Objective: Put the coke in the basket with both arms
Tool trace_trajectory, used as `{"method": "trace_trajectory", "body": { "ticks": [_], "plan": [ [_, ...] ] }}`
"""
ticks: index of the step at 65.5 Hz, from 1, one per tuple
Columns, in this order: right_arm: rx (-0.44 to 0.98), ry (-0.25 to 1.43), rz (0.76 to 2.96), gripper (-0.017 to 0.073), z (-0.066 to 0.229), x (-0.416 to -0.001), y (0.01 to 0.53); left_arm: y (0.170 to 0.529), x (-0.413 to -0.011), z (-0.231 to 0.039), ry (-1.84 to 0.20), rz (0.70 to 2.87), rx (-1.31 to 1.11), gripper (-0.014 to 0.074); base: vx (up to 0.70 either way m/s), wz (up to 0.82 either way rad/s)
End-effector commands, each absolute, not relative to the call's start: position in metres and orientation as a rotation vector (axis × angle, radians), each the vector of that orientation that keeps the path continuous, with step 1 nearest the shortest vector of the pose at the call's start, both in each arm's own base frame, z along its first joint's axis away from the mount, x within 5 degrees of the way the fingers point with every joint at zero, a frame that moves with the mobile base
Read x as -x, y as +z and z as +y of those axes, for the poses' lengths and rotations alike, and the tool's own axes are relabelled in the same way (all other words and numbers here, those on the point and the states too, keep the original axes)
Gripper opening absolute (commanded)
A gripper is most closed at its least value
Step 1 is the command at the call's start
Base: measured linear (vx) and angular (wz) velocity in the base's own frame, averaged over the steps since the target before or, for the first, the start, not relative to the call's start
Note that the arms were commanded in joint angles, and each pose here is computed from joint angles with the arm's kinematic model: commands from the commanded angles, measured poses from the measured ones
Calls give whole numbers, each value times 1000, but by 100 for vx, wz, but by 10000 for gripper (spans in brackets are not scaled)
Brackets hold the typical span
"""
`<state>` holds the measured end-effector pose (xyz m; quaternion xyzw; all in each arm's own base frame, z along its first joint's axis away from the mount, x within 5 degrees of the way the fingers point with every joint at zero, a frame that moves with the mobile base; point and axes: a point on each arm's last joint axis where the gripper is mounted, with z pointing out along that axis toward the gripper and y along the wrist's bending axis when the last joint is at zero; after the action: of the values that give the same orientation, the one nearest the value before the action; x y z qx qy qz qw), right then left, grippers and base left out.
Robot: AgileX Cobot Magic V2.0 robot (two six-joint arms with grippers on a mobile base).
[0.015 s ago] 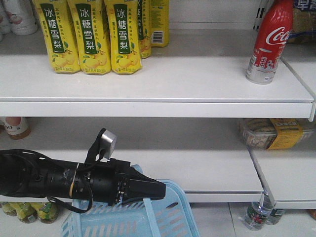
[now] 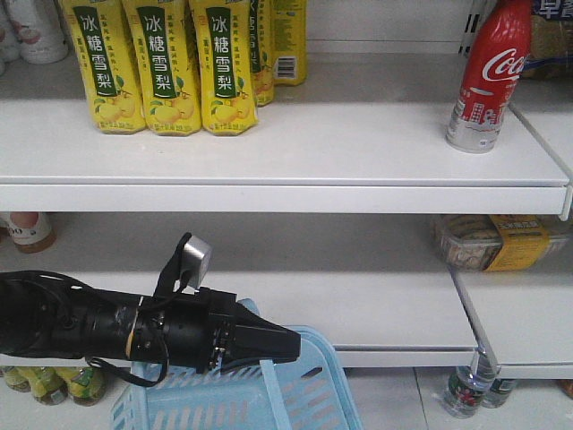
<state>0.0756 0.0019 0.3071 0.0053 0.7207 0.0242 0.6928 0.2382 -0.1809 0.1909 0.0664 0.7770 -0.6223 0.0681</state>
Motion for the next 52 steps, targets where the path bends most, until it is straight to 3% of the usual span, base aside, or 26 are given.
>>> {"method": "trace_trajectory", "body": {
  "ticks": [1, 34, 52],
  "plan": [
    [-5, 49, 1524, -9, 2, -84, 340, 225, -229, -183, -2149, 2112, -312, -6, 0, 0],
    [20, 17, 1574, -4, 2, -98, 337, 225, -229, -183, -2149, 2112, -312, -6, 0, 0],
    [36, -6, 1580, 60, 2, -99, 336, 225, -229, -183, -2149, 2112, -312, -6, 0, 0]
  ]
}}
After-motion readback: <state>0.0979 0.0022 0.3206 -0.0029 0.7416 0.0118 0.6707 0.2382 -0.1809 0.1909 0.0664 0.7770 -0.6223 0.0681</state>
